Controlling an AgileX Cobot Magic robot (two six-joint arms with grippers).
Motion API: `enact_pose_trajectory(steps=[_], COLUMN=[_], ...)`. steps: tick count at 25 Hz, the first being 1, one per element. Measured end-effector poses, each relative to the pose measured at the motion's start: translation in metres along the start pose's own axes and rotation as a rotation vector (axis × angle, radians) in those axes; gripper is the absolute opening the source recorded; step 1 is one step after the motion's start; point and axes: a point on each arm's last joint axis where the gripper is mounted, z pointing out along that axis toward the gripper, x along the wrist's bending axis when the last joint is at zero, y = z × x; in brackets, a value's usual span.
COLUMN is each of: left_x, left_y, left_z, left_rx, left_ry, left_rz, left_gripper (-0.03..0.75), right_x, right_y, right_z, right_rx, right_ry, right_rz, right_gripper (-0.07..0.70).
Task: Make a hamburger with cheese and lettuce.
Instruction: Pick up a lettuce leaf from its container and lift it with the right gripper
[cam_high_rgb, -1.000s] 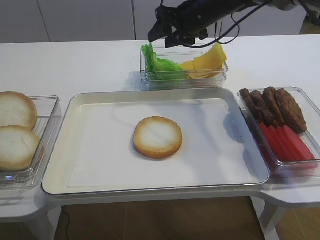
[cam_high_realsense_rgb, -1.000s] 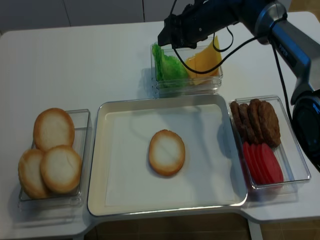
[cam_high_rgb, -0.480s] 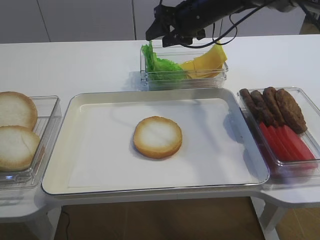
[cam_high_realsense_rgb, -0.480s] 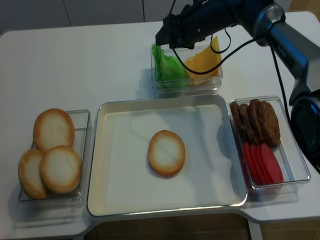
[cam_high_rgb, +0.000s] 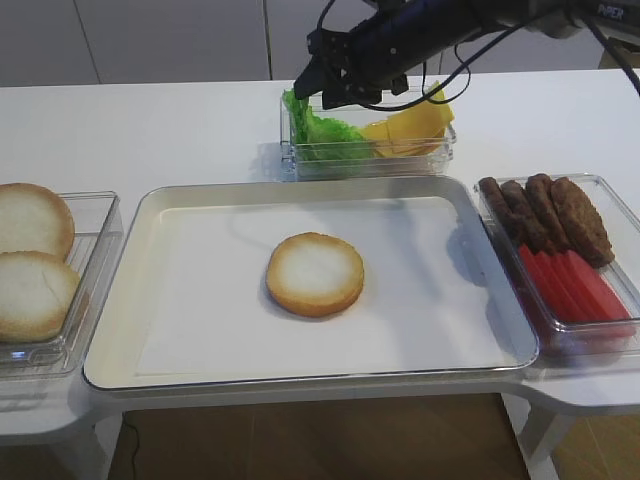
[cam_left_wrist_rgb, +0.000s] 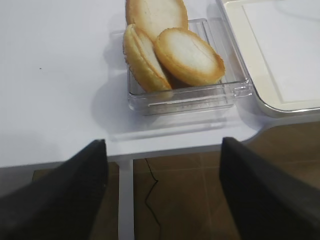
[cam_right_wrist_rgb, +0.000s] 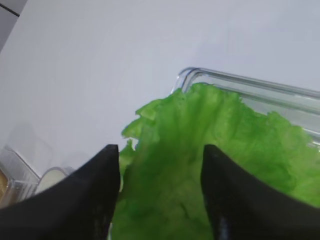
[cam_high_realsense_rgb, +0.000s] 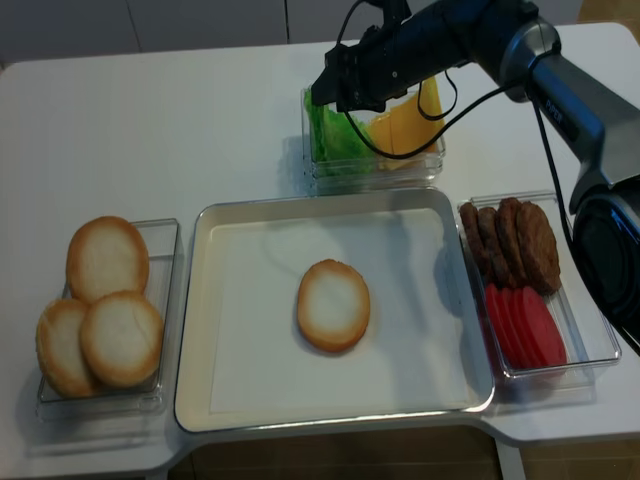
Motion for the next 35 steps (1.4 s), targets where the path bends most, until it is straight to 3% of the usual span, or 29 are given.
enact_pose_trajectory(steps=[4,10,20,29,35], left_x=[0.0,0.0,0.0,0.0,0.0], left_y=[0.0,0.0,0.0,0.0,0.0], left_z=[0.0,0.0,0.0,0.0,0.0], left_rx=[0.0,0.0,0.0,-0.002,-0.002], left_ry=[0.0,0.0,0.0,0.0,0.0], left_rz=[0.0,0.0,0.0,0.0,0.0], left_gripper=[0.51,0.507,0.5,0.495,0.495], right_x=[-0.001,-0.002,-0.003,0.001,0.011], right_y=[0.0,-0.001,-0.002,-0.001,0.01], right_z=[0.0,0.0,0.0,-0.003,-0.026], right_rx=[0.005,0.012,0.021,0.019,-0.005], right_ry=[-0.01,-0.023,-0.034,-0.018,-0.008], right_rz=[-0.011,-0.024,-0.035,-0.031,-0.054], right_gripper=[0.307,0.269,0.031,0.018,0.017])
